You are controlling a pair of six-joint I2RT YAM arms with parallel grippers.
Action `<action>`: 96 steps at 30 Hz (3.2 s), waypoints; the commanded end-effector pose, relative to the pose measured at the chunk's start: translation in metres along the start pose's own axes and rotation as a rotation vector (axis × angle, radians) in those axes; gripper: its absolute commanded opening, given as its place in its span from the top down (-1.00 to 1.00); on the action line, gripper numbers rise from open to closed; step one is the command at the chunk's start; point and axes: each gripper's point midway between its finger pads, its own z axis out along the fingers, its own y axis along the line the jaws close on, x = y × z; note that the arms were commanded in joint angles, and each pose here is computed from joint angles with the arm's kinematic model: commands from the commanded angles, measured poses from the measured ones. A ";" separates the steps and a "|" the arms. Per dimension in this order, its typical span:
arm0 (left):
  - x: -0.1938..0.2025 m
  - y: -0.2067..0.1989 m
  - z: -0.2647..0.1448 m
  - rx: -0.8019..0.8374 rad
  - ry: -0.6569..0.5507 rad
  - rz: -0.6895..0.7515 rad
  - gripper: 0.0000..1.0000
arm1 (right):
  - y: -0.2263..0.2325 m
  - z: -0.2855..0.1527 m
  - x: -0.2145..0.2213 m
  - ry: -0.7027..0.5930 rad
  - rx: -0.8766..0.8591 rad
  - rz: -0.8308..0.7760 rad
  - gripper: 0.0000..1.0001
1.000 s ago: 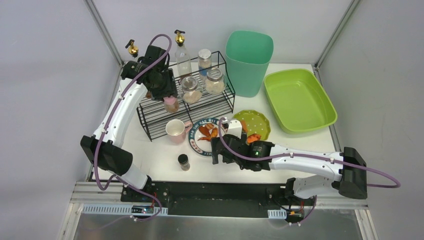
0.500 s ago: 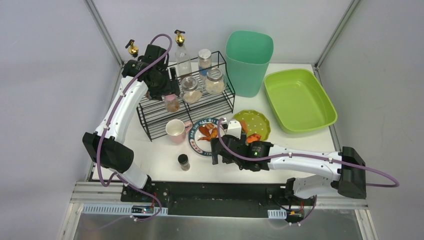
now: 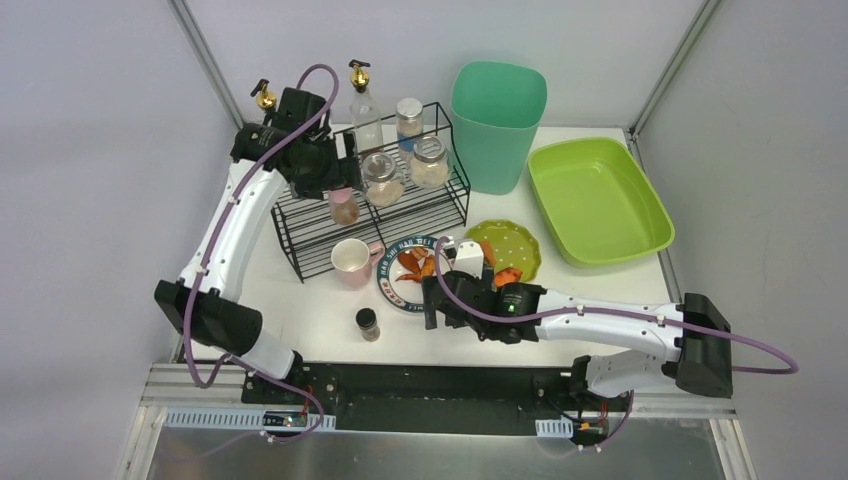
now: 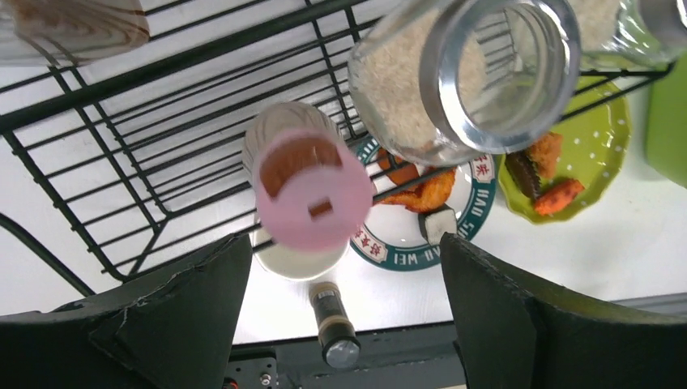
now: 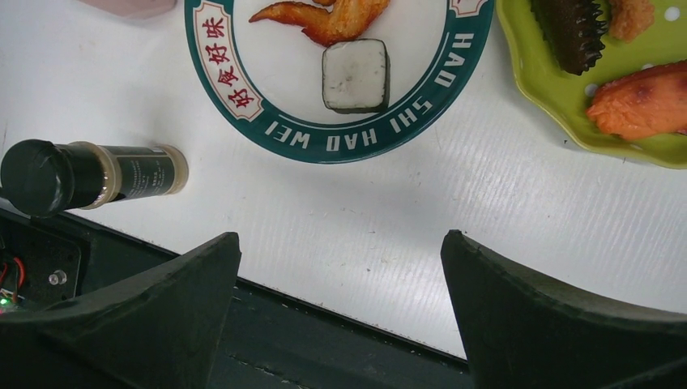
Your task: Clear the kitchen counter
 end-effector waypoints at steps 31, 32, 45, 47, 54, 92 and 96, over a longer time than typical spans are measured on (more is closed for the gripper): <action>0.228 -0.007 0.009 -0.043 0.174 0.201 -0.73 | -0.026 -0.008 0.000 -0.060 0.049 0.102 -0.98; 0.230 -0.007 0.011 -0.052 0.183 0.209 -0.71 | -0.026 -0.008 0.001 -0.056 0.050 0.101 -0.98; 0.255 0.009 0.032 -0.152 0.258 0.232 -0.60 | -0.033 -0.006 0.011 -0.039 0.053 0.101 -0.98; 0.257 0.011 0.034 -0.159 0.264 0.233 -0.54 | -0.032 -0.005 0.013 -0.033 0.051 0.100 -0.98; 0.265 0.012 0.036 -0.144 0.286 0.223 -0.37 | -0.030 -0.003 0.014 -0.026 0.049 0.101 -0.98; 0.115 -0.018 -0.059 -0.072 0.001 0.282 1.00 | -0.030 0.003 0.030 0.011 0.043 0.111 -0.98; 0.086 -0.004 -0.065 -0.092 -0.027 0.237 1.00 | -0.030 0.002 0.031 0.015 0.041 0.109 -0.98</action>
